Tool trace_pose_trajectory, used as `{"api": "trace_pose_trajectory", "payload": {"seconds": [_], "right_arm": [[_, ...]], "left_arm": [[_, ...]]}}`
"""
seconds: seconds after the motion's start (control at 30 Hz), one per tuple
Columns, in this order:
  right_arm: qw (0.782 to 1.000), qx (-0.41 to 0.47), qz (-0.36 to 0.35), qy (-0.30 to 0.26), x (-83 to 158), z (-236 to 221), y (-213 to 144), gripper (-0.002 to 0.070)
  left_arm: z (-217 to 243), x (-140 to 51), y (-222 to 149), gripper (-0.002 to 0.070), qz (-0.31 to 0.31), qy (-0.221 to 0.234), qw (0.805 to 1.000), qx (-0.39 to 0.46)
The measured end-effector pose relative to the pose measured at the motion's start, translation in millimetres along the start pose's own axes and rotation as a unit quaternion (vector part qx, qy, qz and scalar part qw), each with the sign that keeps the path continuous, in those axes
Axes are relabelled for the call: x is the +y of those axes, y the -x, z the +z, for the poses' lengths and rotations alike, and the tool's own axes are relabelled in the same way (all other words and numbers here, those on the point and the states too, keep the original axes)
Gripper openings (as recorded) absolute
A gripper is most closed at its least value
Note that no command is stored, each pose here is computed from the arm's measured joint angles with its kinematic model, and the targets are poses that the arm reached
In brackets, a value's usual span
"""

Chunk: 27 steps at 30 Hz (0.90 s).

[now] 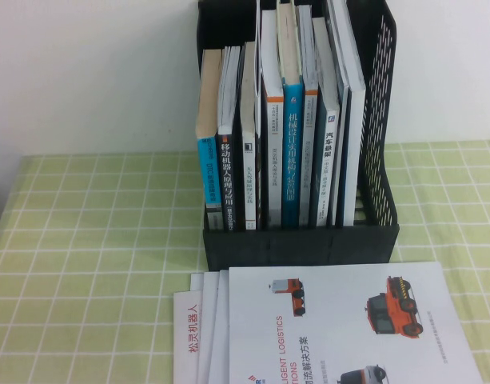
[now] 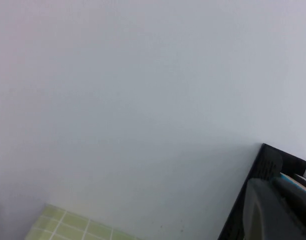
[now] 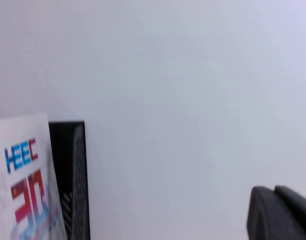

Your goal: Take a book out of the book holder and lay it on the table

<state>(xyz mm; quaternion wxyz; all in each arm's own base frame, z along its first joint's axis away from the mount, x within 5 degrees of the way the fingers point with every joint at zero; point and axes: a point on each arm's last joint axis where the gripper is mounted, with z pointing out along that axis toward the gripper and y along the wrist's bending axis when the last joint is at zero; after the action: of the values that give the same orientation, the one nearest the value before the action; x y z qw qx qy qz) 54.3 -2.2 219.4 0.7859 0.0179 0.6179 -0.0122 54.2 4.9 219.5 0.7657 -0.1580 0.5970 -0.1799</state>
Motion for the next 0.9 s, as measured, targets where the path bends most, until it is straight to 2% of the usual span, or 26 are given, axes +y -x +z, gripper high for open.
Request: {"api": "trace_pose_trajectory", "payload": {"seconds": [0.1, 0.17, 0.23, 0.3, 0.4, 0.57, 0.67, 0.77, 0.9], "right_arm": [[0.999, -0.053, 0.003, 0.002, 0.4, -0.5, 9.6, -0.0002], [0.994, -0.106, 0.009, 0.006, 0.9, -2.0, 19.2, -0.0002], [0.987, -0.159, 0.024, 0.011, 1.3, -4.6, 28.5, -0.0002], [0.982, -0.184, 0.043, 0.016, 1.5, -5.8, 38.9, -0.0002], [0.976, -0.21, 0.061, 0.023, 2.1, -7.3, 65.1, -0.0002], [0.969, -0.241, 0.041, 0.029, 4.5, -15.5, 124.9, -0.0002], [0.973, -0.227, 0.017, 0.024, 5.3, -11.1, 155.9, -0.0002], [0.985, -0.17, 0.005, 0.011, 3.9, 5.3, 175.8, -0.0002], [0.999, -0.046, 0.003, -0.014, -0.2, 38.2, 187.9, -0.0002]], "left_arm": [[-0.1, 0.6, 1.6, -0.0003, -0.01, 0.002, 1.0, -0.011], [-0.3, 0.9, 6.2, -0.0003, -0.041, 0.002, 0.999, -0.036], [-1.2, 0.8, 13.9, -0.0003, -0.072, -0.002, 0.994, -0.079], [-2.9, -0.4, 22.5, -0.0003, -0.077, -0.013, 0.989, -0.126], [-4.3, -8.3, 34.1, -0.0003, -0.055, -0.038, 0.986, -0.155], [-6.7, -37.0, 71.5, -0.0003, 0.009, -0.084, 0.984, -0.158], [-6.5, -53.1, 95.5, -0.0003, 0.04, -0.094, 0.984, -0.144], [5.2, -63.7, 109.0, -0.0003, 0.06, -0.081, 0.991, -0.088], [37.1, -71.6, 110.1, -0.0003, 0.082, -0.042, 0.994, 0.056]]}}
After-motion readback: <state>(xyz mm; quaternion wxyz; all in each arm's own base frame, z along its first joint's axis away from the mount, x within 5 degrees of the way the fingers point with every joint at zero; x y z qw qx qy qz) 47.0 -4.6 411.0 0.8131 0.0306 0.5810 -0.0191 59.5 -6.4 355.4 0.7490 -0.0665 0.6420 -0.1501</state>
